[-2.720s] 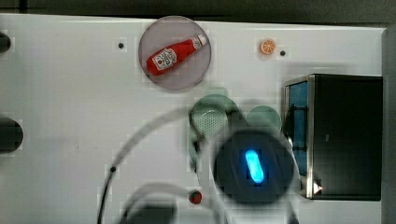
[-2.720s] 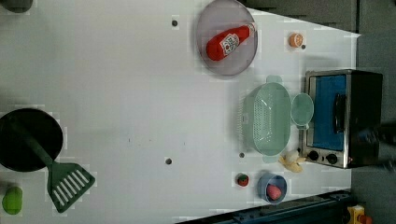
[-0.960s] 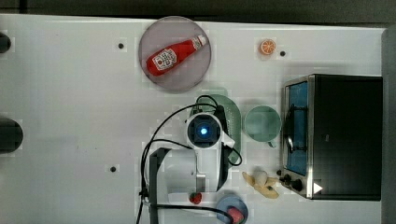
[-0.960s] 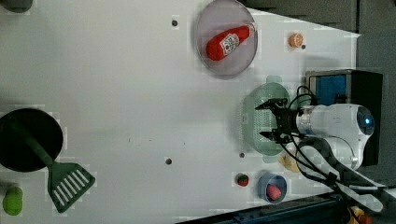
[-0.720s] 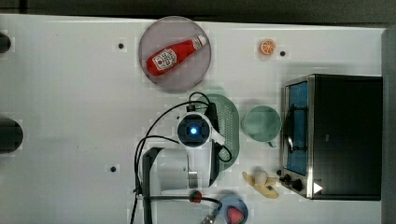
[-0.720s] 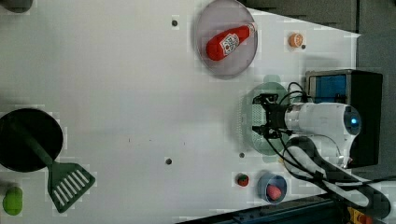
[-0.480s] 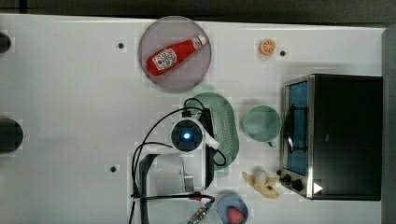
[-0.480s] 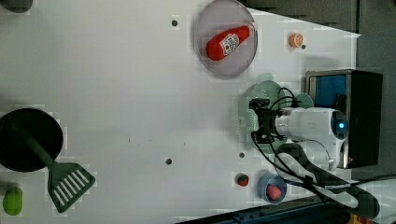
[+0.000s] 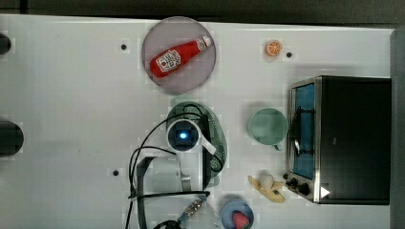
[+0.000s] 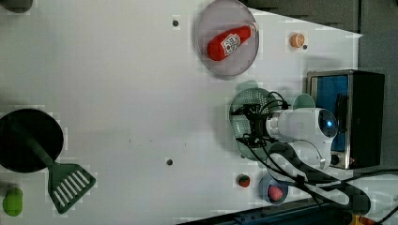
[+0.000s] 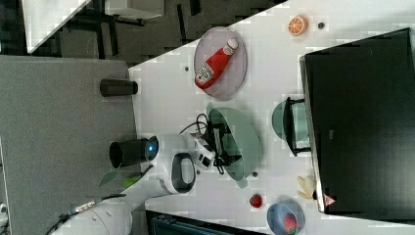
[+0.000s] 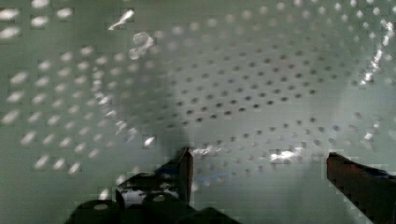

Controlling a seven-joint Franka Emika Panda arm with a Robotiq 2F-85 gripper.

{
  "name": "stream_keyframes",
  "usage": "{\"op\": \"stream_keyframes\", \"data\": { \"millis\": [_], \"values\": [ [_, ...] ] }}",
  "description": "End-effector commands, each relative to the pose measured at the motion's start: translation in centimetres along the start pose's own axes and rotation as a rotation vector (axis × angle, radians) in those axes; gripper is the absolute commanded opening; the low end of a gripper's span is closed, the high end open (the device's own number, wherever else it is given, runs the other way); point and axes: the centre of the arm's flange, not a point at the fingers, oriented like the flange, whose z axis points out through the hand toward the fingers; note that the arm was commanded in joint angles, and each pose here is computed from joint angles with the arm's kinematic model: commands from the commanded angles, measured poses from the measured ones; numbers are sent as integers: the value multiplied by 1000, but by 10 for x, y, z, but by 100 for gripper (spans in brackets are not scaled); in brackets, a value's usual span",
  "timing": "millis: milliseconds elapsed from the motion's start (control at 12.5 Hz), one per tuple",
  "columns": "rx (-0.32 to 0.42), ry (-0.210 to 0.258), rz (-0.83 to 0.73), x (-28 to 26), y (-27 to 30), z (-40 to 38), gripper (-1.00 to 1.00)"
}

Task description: Drag strainer right to left.

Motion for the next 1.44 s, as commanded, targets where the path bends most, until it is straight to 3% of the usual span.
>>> {"op": "stream_keyframes", "data": {
  "millis": [80, 1440],
  "values": [
    [42, -8, 70, -50, -5, -13, 100],
    [15, -64, 108, -253, -38, -15, 100]
  ]
}}
